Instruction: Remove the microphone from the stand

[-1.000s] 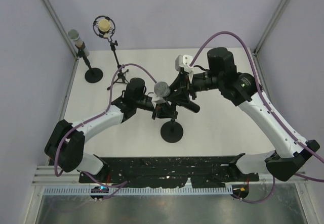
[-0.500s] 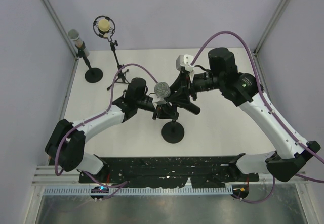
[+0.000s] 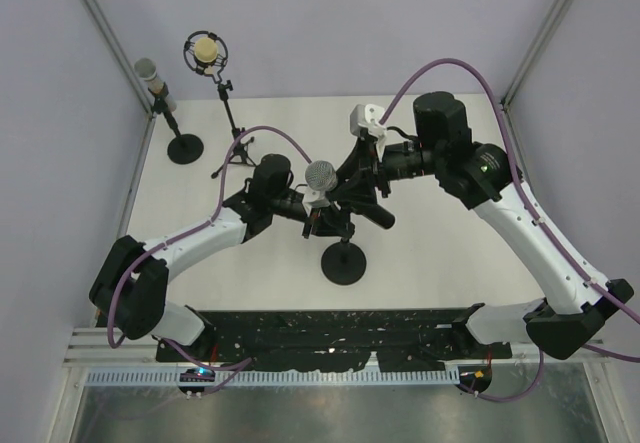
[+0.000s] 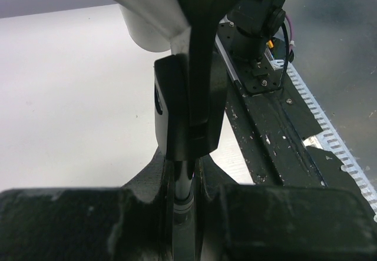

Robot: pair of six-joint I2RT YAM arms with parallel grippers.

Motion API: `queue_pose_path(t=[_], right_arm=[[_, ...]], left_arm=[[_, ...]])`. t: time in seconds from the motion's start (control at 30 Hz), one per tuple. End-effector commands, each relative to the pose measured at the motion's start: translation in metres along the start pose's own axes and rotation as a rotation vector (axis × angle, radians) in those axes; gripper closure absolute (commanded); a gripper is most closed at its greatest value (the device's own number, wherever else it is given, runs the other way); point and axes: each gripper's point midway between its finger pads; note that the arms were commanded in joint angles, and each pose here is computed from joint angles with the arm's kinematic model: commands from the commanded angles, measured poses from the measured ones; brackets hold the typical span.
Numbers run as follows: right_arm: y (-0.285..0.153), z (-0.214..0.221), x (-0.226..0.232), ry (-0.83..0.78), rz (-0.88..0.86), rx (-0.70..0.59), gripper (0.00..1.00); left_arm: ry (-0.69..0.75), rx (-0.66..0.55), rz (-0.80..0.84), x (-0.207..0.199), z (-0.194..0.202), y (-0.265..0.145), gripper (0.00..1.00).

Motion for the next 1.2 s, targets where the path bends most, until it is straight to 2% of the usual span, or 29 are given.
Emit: queue_pose_path(t=[0.0,0.07,0.13,0.2,0.37,0.57,0.77,1.07,1.17], right_arm=[[-0.029,-0.081,0.046,-0.256,-0.076,-0.231,0.82],[-0.030,-0.076,0.042,-0.259,-0.058,-0.228,0.82],[-0.031,-0.069,0.039,-0.258,-0.044,-0.226,0.82],[-0.032,-0.064,0.037,-0.257,-0.035,-0.227,0.82],[-0.037,-0.058,0.027,-0.234,-0.007,-0.246,0.82],[-0.039,-0.051,0.016,-0.177,-0.001,-0.283,0.82],[-0.035,-0.043,0.011,-0.137,-0.016,-0.298,0.82],[-0.032,-0.037,0.009,-0.108,-0.038,-0.302,0.83],[-0.031,-0.037,0.009,-0.106,-0.042,-0.302,0.82]], left_arm=[[-0.107,0.075,-0.029,0.001,0.022,0.003,0.89],[-0.116,0.064,-0.044,0.007,0.016,0.001,0.66],[-0.129,0.040,-0.061,0.012,0.011,-0.003,0.48],[-0.132,0.012,-0.073,0.015,0.007,-0.008,0.36],[-0.094,-0.046,-0.083,0.012,-0.008,-0.020,0.21],[-0.069,-0.179,-0.154,0.024,-0.052,-0.041,0.14],[-0.052,-0.213,-0.183,0.029,-0.072,-0.045,0.11],[-0.085,-0.233,-0.203,0.037,-0.078,-0.038,0.13],[-0.105,-0.241,-0.196,0.038,-0.082,-0.033,0.17]])
Point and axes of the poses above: each gripper's point midway between its finger pads, its own y axis out along the fingers, its own x axis along the line the jaws close on, z = x × y, and after that the axes turned 14 degrees about y, right-handed
